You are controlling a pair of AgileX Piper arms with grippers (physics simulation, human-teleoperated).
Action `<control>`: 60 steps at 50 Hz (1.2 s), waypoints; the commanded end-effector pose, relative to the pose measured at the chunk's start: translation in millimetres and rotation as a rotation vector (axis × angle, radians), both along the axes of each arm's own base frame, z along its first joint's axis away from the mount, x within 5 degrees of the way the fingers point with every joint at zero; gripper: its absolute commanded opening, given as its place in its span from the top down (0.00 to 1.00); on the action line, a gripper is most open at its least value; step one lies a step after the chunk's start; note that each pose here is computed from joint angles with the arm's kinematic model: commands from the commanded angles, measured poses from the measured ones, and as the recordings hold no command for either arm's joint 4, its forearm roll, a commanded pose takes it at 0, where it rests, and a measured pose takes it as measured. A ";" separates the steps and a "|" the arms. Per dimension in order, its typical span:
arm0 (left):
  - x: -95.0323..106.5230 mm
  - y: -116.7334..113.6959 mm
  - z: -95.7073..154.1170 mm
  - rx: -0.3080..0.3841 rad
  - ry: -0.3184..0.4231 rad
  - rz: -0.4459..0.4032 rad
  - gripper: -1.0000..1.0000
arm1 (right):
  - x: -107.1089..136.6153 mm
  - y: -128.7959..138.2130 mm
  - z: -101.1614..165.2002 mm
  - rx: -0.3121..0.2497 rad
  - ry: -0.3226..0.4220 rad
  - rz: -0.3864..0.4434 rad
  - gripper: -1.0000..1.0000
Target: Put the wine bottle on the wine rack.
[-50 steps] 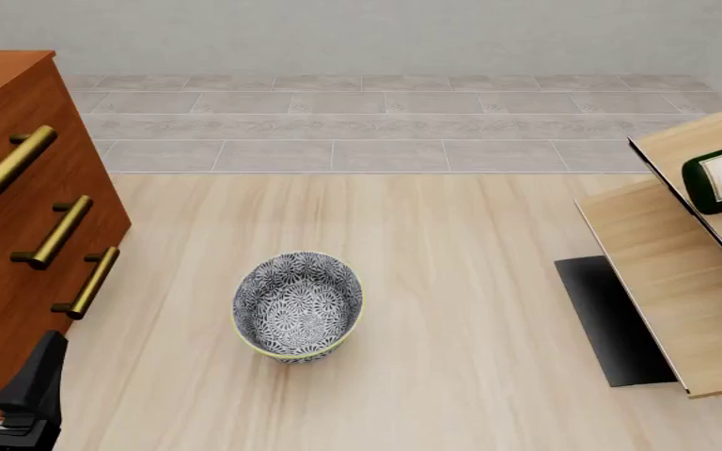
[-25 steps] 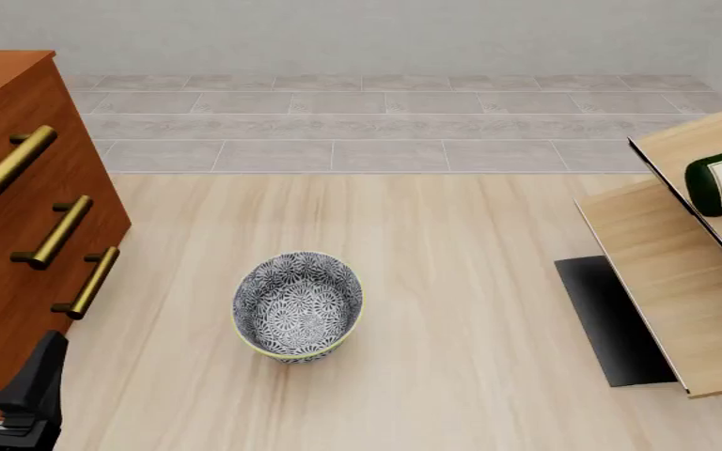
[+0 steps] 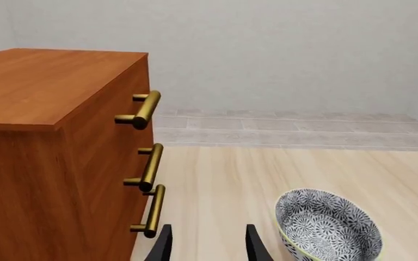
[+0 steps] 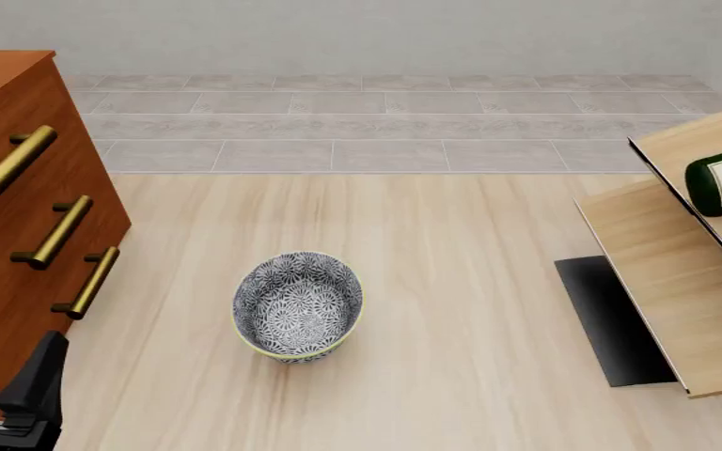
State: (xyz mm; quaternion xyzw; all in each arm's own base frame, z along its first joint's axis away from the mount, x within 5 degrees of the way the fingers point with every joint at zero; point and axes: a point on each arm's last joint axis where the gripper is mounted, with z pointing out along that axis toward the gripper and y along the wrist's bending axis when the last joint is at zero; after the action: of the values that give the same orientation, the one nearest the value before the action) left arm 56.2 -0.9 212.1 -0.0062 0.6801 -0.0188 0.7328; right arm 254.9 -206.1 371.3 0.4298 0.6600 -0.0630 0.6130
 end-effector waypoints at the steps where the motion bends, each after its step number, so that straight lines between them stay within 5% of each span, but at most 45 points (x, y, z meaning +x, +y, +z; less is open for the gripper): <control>1: 0.0 0.1 -0.1 0.000 0.001 0.001 0.00 | -5.2 -1.6 7.4 -0.009 -0.012 -0.014 0.00; 28: 0.0 -0.3 0.2 -0.003 -0.002 -0.006 0.00 | -20.7 7.9 37.3 -0.029 -0.060 -0.026 0.00; 60: -0.1 -0.8 1.2 0.008 -0.012 -0.013 0.00 | -55.2 48.4 75.0 -0.140 -0.093 0.020 0.00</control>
State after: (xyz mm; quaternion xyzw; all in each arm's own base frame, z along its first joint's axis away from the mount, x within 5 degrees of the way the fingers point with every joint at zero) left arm 56.1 -1.6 213.0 -0.0003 0.6769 -0.0213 0.7358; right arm 211.0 -171.1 437.7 0.4021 0.6277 -0.0743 0.6624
